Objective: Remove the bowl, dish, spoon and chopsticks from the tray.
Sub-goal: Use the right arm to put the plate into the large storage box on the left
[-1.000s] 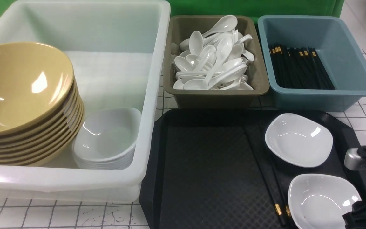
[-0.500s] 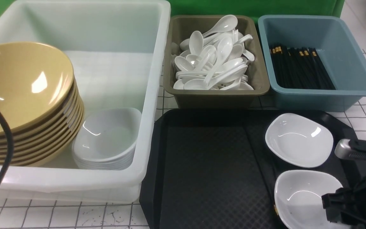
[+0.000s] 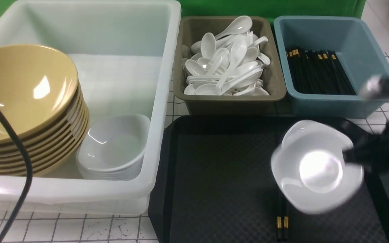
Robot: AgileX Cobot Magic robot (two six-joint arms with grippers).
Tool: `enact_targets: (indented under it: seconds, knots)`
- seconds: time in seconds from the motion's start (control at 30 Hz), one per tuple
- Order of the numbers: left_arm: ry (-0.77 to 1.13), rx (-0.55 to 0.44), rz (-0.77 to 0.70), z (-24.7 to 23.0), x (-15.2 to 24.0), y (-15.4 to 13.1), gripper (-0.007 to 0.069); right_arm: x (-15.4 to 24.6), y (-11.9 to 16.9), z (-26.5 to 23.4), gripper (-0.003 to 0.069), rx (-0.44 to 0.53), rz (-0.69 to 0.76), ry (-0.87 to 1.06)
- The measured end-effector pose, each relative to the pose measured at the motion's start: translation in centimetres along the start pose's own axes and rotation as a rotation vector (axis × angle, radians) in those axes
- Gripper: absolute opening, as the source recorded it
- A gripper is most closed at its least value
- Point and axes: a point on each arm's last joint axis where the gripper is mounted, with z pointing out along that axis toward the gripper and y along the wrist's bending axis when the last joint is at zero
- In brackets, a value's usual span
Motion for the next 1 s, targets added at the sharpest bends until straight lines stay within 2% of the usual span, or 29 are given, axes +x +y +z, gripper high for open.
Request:
enact_targets:
  seconds: [0.07, 0.1, 0.23, 0.43, 0.47, 0.5, 0.53, 0.67, 0.8, 1.0]
  knots:
    - [0.0, 0.0, -0.002, 0.1, 0.1, 0.0, 0.0041, -2.4, 2.0, -2.0, 0.0079, -0.056, -0.057, -0.092]
    - [0.0, 0.0, -0.002, 0.1, 0.2, 0.0, 0.0038, -2.4, 2.0, -2.0, 0.0079, -0.056, -0.057, -0.092]
    - [-0.005, 0.002, -0.005, 0.1, 0.1, 0.0, -0.0007, -6.4, 7.7, -3.1, 0.0079, -0.207, -0.181, -0.178]
    - [-0.01, 0.003, -0.007, 0.1, 0.1, 0.0, -0.0012, -8.6, 16.2, 2.7, 0.0079, -0.349, -0.262, -0.14]
    - [-0.01, 0.003, -0.007, 0.1, 0.1, 0.0, -0.0012, -8.7, 17.4, 4.7, 0.0079, -0.356, -0.26, -0.108]
    - [-0.01, 0.003, -0.007, 0.1, 0.1, 0.0, -0.0012, -8.8, 17.6, 4.5, 0.0079, -0.362, -0.258, -0.115]
    - [-0.01, 0.003, -0.008, 0.1, 0.1, 0.0, -0.0012, -9.0, 19.2, 7.5, 0.0079, -0.361, -0.257, -0.059]
    - [-0.009, 0.003, -0.008, 0.1, 0.1, 0.0, -0.0012, -9.4, 21.1, 11.6, 0.0079, -0.329, -0.258, 0.006]
    - [-0.007, 0.004, -0.012, 0.1, 0.1, 0.0, -0.0012, -9.8, 22.1, 12.9, 0.0079, -0.286, -0.269, 0.009]
    - [-0.005, 0.007, -0.02, 0.1, 0.1, -0.1, -0.0012, -9.8, 22.0, 13.2, 0.0105, -0.268, -0.261, 0.007]
